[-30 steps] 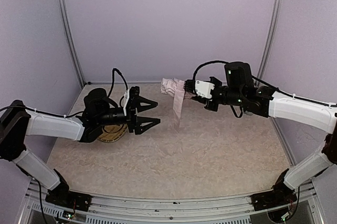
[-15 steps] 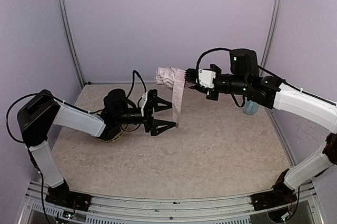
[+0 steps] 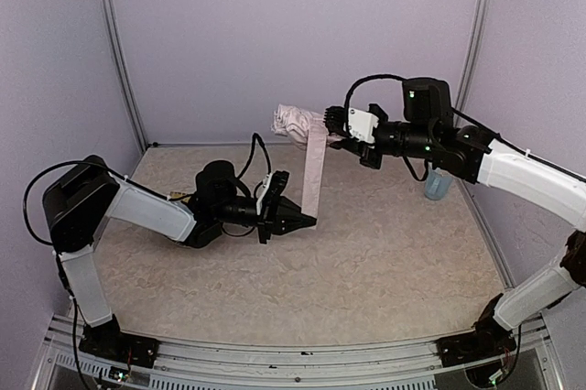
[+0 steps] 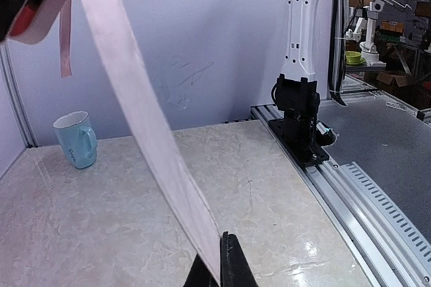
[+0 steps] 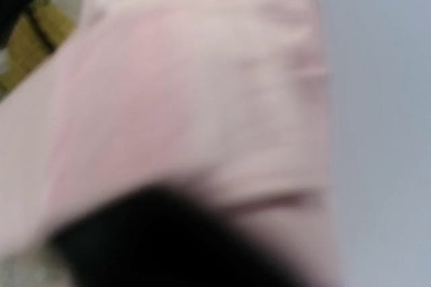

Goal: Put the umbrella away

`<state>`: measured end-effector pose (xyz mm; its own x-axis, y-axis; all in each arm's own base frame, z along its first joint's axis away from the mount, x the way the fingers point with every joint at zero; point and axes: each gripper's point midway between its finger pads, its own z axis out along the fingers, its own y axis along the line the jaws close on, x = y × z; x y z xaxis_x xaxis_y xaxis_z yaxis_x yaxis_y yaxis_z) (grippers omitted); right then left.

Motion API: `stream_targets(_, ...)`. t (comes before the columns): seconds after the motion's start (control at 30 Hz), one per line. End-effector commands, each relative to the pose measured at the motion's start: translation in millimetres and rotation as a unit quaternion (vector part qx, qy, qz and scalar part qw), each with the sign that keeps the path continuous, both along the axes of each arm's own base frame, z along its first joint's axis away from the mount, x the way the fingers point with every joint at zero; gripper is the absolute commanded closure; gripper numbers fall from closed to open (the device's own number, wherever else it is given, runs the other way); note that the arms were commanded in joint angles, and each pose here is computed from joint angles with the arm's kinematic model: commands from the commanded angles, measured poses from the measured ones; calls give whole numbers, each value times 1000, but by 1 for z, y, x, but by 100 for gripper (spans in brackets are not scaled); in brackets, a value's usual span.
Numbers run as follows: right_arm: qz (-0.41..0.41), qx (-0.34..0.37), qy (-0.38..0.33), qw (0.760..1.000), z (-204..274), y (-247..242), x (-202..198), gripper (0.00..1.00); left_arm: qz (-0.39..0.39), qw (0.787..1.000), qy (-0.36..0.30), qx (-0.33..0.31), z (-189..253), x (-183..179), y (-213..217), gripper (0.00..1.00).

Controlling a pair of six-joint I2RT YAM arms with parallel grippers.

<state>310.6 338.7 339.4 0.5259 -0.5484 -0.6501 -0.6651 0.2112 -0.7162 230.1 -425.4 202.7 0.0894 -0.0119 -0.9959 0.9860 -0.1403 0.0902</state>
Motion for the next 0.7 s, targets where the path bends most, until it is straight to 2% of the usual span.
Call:
stream_targets(0.0,-53,119,-13,991,86,-26,22,100,-21,999,8,25,-18,-11,3,100)
stream_targets(0.17,-27,171,-5,985,119,-42,15,100,1,997,31,72,-58,-6,6,100)
stream_targets(0.33,94,156,28,983,118,-26,-29,100,20,993,34,115,-91,28,3,100)
stream_targets(0.47,202,146,61,967,124,-19,-72,100,35,989,21,144,-105,72,-6,100)
stream_targets(0.6,280,104,111,948,100,-10,-110,100,31,984,134,115,-91,130,7,100)
stream_targets(0.67,292,72,139,944,74,-1,-125,100,28,984,156,87,-73,145,14,100)
